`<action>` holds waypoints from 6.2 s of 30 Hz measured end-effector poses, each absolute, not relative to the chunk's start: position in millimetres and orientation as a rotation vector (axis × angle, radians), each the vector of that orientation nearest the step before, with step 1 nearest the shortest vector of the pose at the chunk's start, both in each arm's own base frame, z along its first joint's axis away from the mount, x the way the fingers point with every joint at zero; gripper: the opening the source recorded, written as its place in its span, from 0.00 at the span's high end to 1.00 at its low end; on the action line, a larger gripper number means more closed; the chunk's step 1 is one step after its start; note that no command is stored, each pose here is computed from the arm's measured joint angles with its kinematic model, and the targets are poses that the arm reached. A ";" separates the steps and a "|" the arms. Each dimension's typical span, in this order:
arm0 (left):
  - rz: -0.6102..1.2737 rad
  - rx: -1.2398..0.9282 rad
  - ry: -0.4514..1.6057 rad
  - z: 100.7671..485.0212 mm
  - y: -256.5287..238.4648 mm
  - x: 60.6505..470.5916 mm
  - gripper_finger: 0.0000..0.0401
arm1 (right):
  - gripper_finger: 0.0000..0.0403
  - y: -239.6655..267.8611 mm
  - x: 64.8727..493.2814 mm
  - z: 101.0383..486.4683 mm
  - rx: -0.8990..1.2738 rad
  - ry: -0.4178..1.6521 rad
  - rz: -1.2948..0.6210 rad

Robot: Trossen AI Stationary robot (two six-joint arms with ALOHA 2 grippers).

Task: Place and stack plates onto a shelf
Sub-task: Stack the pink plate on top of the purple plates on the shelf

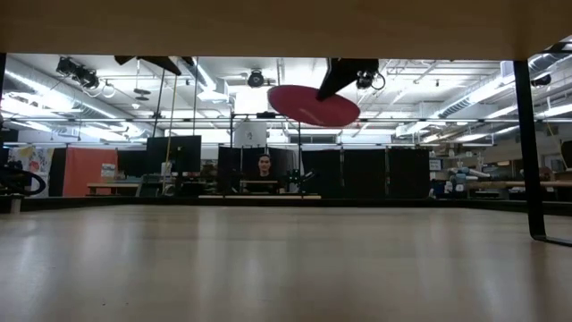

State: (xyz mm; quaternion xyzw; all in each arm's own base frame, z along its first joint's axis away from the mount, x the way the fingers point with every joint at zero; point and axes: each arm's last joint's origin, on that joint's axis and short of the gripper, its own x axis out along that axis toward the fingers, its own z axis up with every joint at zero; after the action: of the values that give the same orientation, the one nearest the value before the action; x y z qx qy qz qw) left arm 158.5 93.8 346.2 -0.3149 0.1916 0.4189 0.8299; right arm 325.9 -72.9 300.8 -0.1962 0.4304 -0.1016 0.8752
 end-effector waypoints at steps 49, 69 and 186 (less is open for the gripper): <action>0.613 -0.764 0.235 339.1 105.1 232.6 0.57 | 0.96 2.6 331.3 301.9 -0.949 0.952 -0.118; 0.605 -0.765 0.249 337.0 104.3 235.0 0.57 | 0.96 4.7 337.0 307.5 -0.996 0.878 -0.121; 0.113 -0.776 0.428 336.4 64.9 246.7 0.95 | 0.56 60.3 168.6 409.1 -0.420 0.444 -0.342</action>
State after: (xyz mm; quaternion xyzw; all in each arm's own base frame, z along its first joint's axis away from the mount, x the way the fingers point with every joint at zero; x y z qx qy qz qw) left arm 246.7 64.9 336.4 -0.3750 0.2070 0.0548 0.9020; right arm 168.6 60.3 409.1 -0.2060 0.2176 -0.1677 0.9392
